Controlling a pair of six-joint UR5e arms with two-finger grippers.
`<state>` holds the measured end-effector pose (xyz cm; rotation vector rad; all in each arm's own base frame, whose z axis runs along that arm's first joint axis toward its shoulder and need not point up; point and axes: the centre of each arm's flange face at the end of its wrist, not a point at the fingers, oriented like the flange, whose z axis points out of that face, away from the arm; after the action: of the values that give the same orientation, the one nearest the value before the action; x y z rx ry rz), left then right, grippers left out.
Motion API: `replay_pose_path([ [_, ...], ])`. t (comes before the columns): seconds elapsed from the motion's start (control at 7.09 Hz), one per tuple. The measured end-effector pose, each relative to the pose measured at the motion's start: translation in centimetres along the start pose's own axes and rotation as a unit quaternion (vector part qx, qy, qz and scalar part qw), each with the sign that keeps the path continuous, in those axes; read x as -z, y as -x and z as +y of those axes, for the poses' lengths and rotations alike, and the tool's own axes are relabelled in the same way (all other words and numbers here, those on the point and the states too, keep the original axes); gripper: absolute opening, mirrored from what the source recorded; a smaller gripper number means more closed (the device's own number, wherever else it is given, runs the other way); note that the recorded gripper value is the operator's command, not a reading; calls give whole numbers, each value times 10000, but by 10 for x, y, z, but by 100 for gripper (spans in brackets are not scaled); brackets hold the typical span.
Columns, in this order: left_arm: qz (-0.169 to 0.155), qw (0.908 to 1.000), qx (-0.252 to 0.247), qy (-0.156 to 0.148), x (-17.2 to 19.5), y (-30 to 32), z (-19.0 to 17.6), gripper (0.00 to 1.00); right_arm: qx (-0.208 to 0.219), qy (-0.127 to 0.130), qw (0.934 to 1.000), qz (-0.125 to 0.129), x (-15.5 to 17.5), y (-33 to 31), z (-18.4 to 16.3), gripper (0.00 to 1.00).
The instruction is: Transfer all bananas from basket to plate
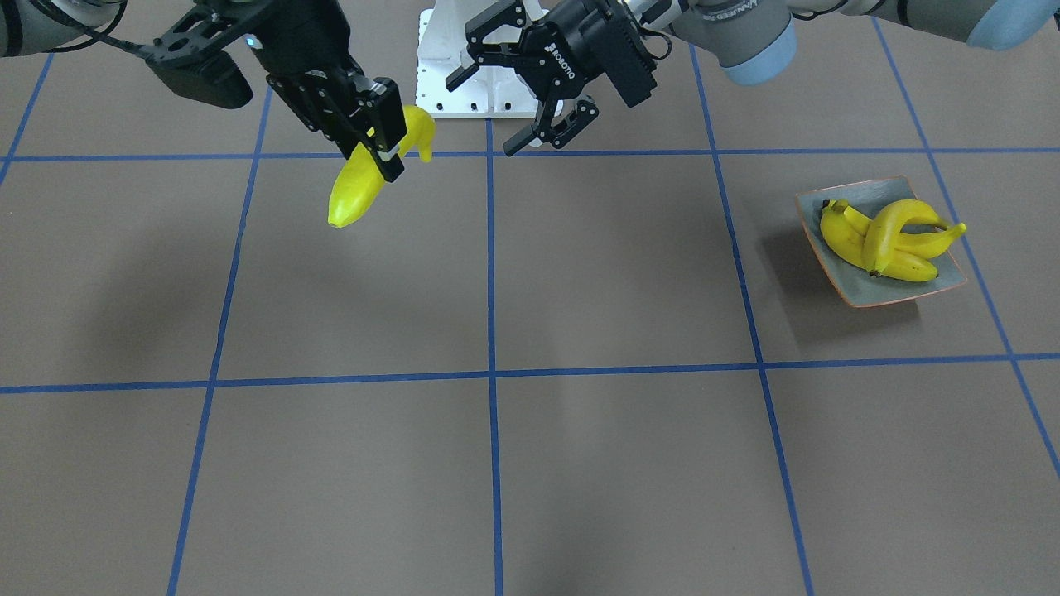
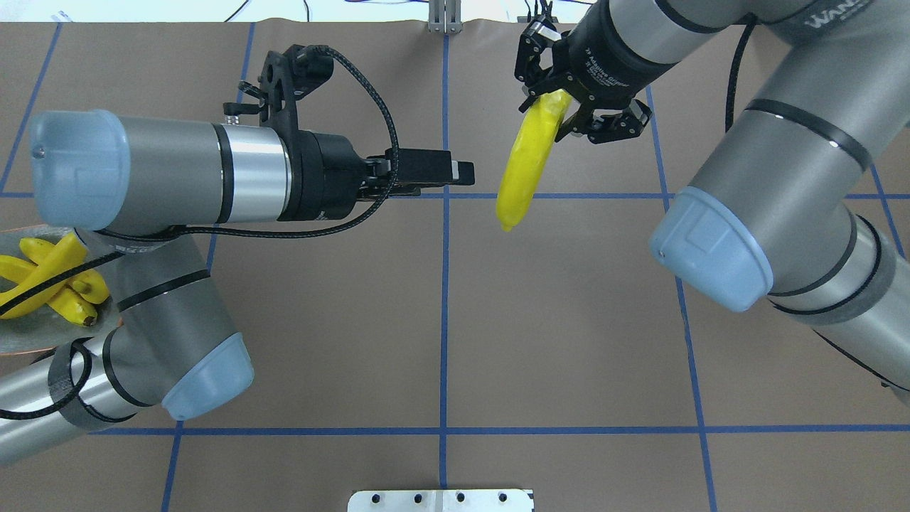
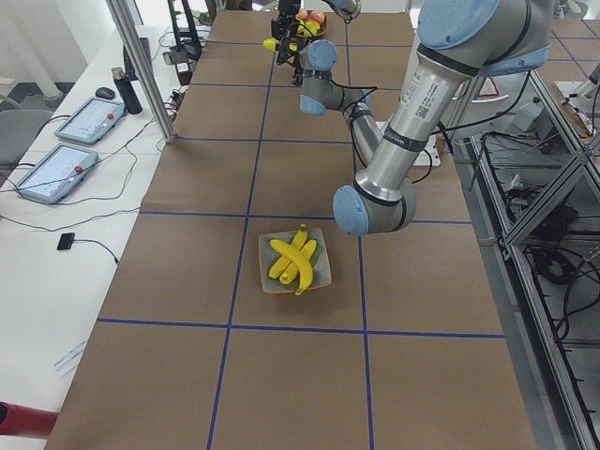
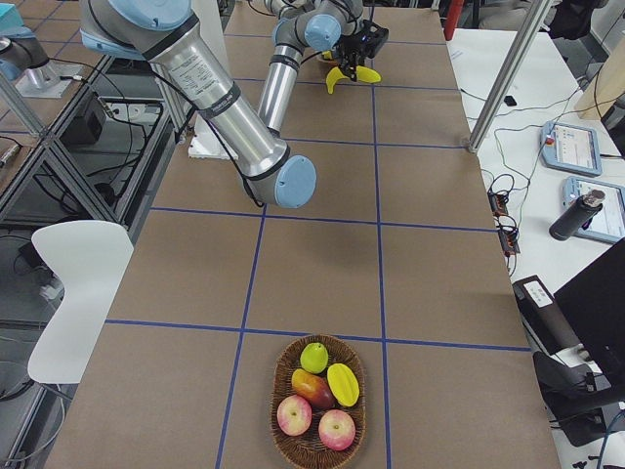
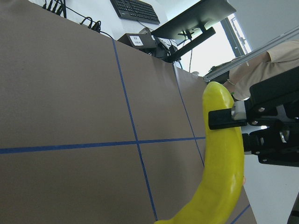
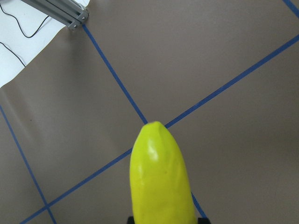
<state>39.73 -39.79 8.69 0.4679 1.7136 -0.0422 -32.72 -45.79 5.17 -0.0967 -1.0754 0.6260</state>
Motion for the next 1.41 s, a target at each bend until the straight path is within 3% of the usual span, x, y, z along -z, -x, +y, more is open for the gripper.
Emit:
replay_pose_path([
  [0.56,94,9999,-14,37,-2,-6,4,100,113,93,9998,-103,2,9,21,0],
  [0.71,116,9999,-5,75,-4,-7,8,93,137,105,9997,-145,5,12,24,0],
  [0.99,171,9998,2,140,-6,-11,16,49,165,127,9996,-178,7,14,28,0],
  [1.13,188,9997,0,145,-6,-12,16,16,179,141,9996,-180,7,14,29,0],
  [1.27,203,9997,-6,145,-5,-13,17,0,206,154,9995,-185,7,14,31,14],
  [1.41,209,9997,-10,146,-5,-14,17,0,248,165,9993,-205,8,14,32,40],
])
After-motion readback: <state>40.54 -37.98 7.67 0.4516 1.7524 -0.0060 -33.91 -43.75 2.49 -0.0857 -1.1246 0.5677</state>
